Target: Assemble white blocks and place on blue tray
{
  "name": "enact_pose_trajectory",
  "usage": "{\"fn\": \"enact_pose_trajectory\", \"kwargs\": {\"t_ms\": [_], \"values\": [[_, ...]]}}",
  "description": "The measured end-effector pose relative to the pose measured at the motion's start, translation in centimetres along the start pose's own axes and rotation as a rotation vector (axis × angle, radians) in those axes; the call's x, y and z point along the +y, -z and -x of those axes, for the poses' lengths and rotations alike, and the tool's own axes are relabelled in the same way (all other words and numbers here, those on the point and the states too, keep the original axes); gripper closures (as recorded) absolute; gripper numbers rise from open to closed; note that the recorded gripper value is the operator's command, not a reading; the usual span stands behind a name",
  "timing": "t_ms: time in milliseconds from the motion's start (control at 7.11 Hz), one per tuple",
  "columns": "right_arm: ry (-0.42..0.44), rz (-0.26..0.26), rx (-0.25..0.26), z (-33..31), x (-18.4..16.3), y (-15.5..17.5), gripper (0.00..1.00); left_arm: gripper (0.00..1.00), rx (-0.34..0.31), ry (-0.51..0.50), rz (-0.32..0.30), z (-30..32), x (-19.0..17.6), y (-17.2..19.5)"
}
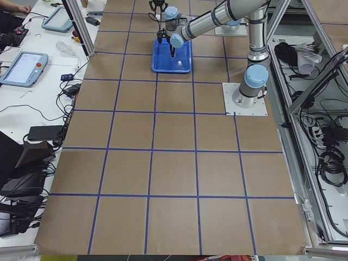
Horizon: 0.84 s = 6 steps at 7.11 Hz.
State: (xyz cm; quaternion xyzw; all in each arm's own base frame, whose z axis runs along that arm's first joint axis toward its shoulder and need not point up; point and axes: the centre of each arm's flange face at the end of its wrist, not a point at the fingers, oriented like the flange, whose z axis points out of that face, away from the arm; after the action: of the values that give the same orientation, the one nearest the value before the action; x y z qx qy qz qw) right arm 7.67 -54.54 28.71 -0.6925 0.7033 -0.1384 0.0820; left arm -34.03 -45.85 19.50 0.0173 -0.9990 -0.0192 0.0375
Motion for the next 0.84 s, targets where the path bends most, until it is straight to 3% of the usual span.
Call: {"fn": "enact_pose_trajectory", "kwargs": {"t_ms": [141,422,844], "values": [[-0.004,0.001,-0.009,0.4,-2.2,-0.5,1.0,0.2,-0.02,-0.009,-0.001,0.3,0.0,-0.3],[-0.009,0.004,-0.024,1.4,-5.9,-1.6,1.0,0.16,-0.083,-0.013,-0.006,1.0,-0.3,-1.3],[-0.032,-0.003,-0.05,2.5,-8.7,-2.9,1.0,0.09,-0.078,-0.001,-0.035,2.7,-1.9,0.5]]}}
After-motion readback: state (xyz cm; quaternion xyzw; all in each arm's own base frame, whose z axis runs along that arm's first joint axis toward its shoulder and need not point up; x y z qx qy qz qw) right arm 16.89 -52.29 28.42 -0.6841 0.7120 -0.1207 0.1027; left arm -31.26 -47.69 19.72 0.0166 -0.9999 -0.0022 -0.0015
